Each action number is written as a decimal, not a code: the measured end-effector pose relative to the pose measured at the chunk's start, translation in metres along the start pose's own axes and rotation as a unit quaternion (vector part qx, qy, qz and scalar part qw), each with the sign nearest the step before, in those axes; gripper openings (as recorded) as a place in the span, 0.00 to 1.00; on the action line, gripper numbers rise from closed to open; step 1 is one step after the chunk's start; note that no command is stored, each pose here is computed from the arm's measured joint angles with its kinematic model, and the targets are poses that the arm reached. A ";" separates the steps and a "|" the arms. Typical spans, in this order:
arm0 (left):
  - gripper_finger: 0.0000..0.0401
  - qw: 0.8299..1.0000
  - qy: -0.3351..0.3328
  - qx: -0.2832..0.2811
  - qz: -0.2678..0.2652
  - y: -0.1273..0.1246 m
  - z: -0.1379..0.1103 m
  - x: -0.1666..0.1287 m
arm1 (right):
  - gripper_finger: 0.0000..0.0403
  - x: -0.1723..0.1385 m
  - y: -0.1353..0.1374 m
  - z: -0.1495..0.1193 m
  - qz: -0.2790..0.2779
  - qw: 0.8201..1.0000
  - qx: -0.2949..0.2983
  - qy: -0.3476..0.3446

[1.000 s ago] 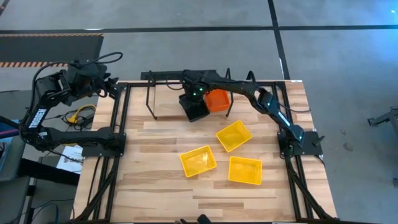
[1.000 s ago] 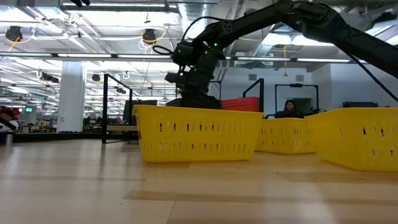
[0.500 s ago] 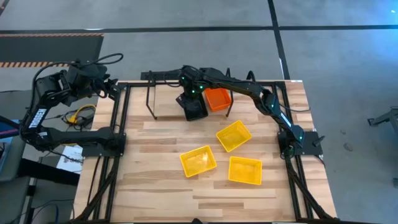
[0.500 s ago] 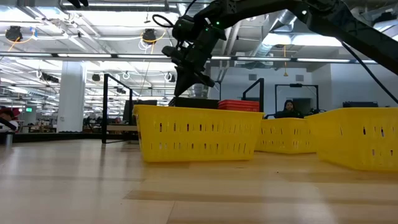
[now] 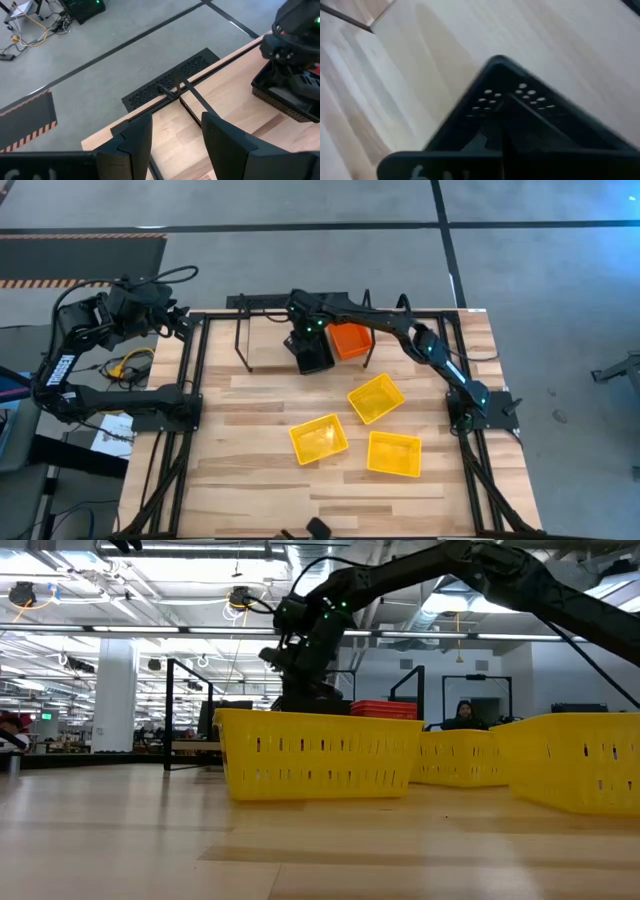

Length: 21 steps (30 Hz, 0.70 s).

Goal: Stack baskets on shelf by color
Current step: Stack the black bin on top of the black bins on the shelf

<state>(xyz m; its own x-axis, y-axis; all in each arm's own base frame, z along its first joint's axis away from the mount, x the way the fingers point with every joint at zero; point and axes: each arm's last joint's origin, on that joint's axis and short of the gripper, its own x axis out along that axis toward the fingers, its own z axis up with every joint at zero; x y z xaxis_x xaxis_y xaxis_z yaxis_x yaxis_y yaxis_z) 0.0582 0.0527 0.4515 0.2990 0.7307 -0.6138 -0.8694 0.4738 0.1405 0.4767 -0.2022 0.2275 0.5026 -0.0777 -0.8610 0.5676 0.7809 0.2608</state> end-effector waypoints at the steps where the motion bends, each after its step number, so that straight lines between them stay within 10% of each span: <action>1: 0.40 1.000 0.000 0.000 0.000 0.000 0.000 0.000 | 0.01 -0.001 -0.003 0.002 0.000 1.000 0.000 -0.006; 21: 0.40 1.000 0.000 -0.008 0.001 0.000 0.000 0.000 | 0.02 -0.034 -0.025 0.024 0.008 0.997 0.013 -0.077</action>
<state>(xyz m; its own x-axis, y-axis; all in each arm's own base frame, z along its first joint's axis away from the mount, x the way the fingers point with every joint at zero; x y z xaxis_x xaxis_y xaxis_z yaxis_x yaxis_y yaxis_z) 0.0583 0.0528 0.4515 0.2974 0.7323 -0.6127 -0.8764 0.4639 0.1291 0.4609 -0.2335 0.2612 0.6043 -0.1610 -0.7803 0.5749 0.7662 0.2872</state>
